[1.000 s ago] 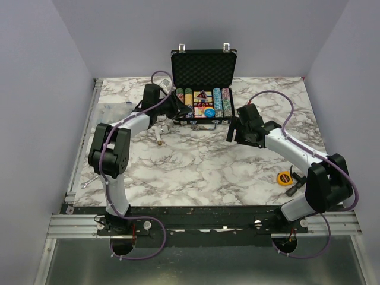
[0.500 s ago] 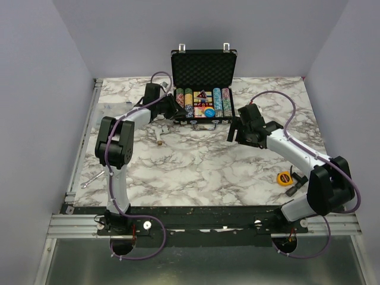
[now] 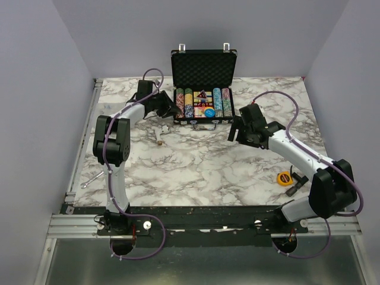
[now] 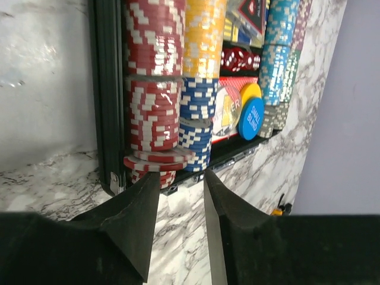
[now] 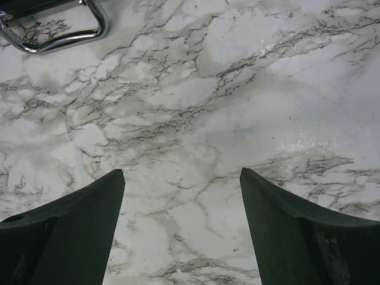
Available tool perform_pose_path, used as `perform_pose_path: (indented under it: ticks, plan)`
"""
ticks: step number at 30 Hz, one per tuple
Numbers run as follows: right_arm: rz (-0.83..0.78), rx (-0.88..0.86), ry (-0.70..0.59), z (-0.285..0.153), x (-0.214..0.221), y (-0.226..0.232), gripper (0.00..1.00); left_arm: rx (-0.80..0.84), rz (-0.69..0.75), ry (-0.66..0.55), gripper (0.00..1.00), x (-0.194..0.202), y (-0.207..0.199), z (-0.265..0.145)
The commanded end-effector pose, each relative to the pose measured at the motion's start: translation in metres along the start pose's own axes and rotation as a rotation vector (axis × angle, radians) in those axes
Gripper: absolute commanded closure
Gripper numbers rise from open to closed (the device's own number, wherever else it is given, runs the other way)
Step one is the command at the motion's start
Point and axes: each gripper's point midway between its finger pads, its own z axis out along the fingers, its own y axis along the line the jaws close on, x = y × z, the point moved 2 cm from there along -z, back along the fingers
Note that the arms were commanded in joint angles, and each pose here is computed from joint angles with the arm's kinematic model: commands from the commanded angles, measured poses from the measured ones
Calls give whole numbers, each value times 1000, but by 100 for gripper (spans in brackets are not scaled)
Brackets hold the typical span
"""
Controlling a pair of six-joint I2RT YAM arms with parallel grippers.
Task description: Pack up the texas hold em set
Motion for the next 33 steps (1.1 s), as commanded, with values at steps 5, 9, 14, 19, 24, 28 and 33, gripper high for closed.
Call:
perform_pose_path:
  ticks: [5,9,14,19,24,28,33]
  plan:
    - [13,-34,45,0,8,6,20,148,82,70,57,24,-35,-18]
    - [9,-76,60,5,8,15,20,168,109,57,56,23,-43,-26]
    - [-25,-309,77,4,8,53,20,241,119,46,56,26,-69,-51]
    - [-43,-721,17,-14,-5,115,19,308,216,-16,43,31,-114,-105]
    - [68,-873,-51,-3,-28,151,20,305,385,-77,25,45,-150,-166]
    - [115,-900,-46,28,-40,174,34,224,467,-175,11,50,-157,-205]
    - [143,-905,-48,66,-46,204,33,263,575,-184,1,74,-176,-223]
